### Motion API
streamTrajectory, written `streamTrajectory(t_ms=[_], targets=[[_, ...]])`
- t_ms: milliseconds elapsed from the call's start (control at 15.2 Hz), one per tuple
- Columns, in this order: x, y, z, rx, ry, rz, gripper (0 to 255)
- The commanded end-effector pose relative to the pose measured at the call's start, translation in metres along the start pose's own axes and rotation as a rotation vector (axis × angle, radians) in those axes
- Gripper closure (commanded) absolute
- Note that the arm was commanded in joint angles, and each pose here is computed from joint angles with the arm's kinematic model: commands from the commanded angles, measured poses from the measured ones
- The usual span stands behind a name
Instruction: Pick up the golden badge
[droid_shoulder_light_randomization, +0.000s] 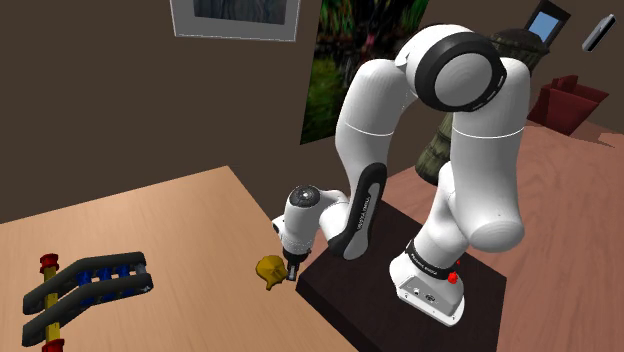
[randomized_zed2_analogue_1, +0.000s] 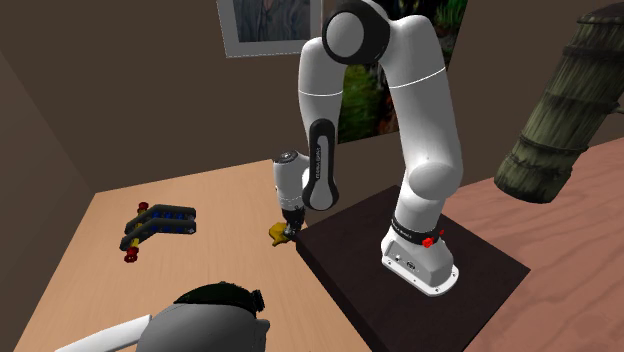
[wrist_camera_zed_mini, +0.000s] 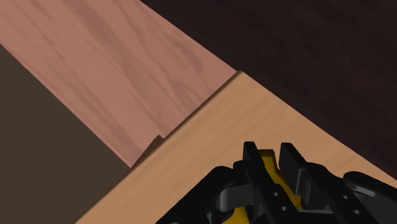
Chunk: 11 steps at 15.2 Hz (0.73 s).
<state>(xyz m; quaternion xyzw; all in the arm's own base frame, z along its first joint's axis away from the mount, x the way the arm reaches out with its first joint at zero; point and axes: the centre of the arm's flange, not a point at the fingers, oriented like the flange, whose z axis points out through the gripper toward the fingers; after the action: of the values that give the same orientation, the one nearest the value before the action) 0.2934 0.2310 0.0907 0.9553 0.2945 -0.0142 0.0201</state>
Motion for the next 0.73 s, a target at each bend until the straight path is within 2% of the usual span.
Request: streamTrajectory(t_ms=[0,198,660], targets=[[0.0,0.0,0.0,0.0,0.0,0.0,255],[0.001,-0.001,0.0,0.0,0.0,0.0,255],[-0.001,0.001,-0.036,0.0,0.0,0.0,255]])
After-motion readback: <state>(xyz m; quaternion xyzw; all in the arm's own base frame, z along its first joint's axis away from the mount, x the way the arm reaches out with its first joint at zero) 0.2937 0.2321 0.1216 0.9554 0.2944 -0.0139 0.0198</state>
